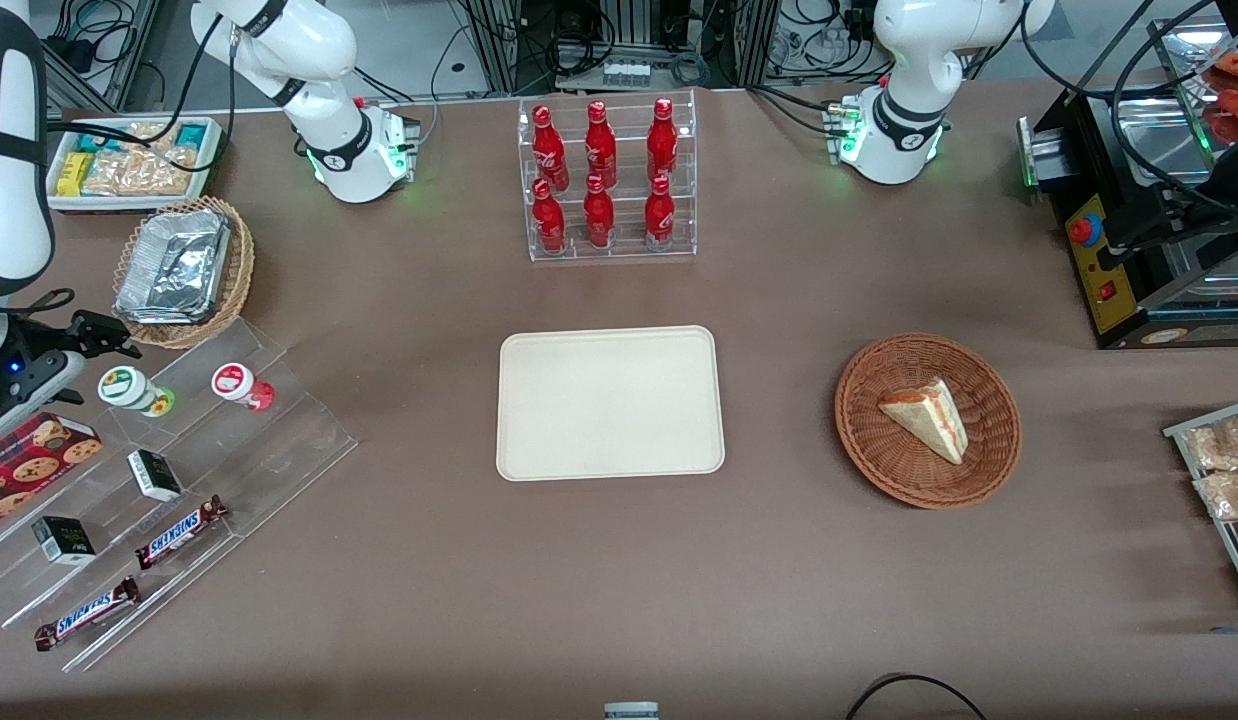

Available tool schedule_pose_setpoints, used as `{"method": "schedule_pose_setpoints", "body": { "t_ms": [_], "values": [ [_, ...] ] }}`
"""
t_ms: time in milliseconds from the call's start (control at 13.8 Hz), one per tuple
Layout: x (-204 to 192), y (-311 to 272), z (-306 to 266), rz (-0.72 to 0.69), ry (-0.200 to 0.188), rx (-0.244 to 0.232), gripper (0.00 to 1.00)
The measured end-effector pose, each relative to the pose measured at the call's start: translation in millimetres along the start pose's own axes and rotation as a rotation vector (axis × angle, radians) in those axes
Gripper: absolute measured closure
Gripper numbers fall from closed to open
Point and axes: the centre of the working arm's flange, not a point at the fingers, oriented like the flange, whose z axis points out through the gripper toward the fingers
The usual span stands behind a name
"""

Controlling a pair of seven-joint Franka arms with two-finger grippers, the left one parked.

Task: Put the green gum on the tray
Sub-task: 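Move the right gripper toward the green-and-white gum canister on the acrylic stand, then close the right gripper around the green-and-white gum canister, then lift the canister and carry it over the cream tray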

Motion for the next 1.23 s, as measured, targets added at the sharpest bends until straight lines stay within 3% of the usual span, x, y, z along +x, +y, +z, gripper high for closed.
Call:
{"method": "schedule_pose_setpoints", "body": {
  "t_ms": [868, 1086, 1230],
  "values": [
    [-14.6, 6.5, 49.9, -0.027, 0.022, -0.043, 0.04],
    [-14.9, 5.9, 52.7, -0.033, 0.024, -0.047, 0.37],
    [-14.8, 5.7, 52.3, -0.034, 0.024, -0.048, 0.41]
  ]
}}
